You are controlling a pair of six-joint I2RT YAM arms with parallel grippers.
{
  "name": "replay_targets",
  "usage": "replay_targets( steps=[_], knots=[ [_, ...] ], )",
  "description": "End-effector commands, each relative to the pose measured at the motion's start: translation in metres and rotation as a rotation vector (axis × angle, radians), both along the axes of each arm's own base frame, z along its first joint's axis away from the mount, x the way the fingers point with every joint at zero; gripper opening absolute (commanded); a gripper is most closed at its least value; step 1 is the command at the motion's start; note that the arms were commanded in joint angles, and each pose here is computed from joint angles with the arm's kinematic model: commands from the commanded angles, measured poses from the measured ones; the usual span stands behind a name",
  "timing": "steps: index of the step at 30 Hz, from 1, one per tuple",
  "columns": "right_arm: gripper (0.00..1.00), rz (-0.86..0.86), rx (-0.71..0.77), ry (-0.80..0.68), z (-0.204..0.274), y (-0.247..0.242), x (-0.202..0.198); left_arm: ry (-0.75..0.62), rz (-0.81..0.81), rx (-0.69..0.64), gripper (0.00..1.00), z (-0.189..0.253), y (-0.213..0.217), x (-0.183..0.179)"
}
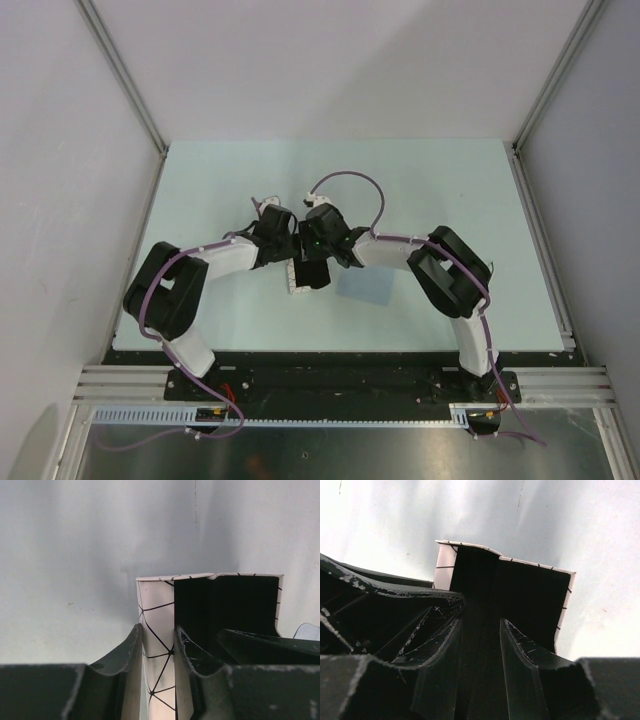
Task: Organize the sunglasses
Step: Adjust the opened sunglasses case at the center of the board.
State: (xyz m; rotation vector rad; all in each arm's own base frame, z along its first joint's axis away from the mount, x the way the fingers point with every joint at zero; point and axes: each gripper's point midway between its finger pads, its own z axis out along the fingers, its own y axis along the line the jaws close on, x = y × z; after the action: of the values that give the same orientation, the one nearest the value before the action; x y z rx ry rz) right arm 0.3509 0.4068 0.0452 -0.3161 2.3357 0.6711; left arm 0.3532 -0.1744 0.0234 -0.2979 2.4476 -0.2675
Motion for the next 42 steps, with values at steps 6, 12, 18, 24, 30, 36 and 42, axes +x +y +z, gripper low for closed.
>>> replay_targets(
  steps=[6, 12, 18, 24, 30, 36, 42],
  knots=[
    [0.25, -0.03, -0.088, -0.008, -0.018, 0.007, 0.019, 0.012, 0.03, 0.025, 0.02, -0.015, 0.008, 0.001],
    [0.14, -0.071, -0.198, 0.033, -0.05, -0.007, 0.013, 0.005, 0.036, 0.021, 0.0, -0.017, 0.01, -0.002],
    [0.1, -0.116, -0.252, 0.114, -0.079, -0.023, 0.005, -0.07, 0.026, -0.014, 0.0, -0.011, 0.012, -0.007],
    [0.07, -0.143, -0.258, 0.177, -0.094, -0.033, 0.002, -0.086, 0.061, -0.041, 0.0, -0.014, 0.017, -0.014],
    [0.05, -0.161, -0.25, 0.212, -0.101, -0.039, 0.001, -0.107, 0.131, -0.08, 0.0, -0.01, 0.03, -0.018],
    [0.04, -0.163, -0.244, 0.216, -0.1, -0.04, 0.002, -0.077, 0.181, -0.18, 0.0, -0.015, 0.039, -0.026],
    [0.02, -0.169, -0.243, 0.223, -0.102, -0.04, 0.001, -0.053, 0.187, -0.284, 0.0, -0.022, 0.033, -0.029]
  ],
)
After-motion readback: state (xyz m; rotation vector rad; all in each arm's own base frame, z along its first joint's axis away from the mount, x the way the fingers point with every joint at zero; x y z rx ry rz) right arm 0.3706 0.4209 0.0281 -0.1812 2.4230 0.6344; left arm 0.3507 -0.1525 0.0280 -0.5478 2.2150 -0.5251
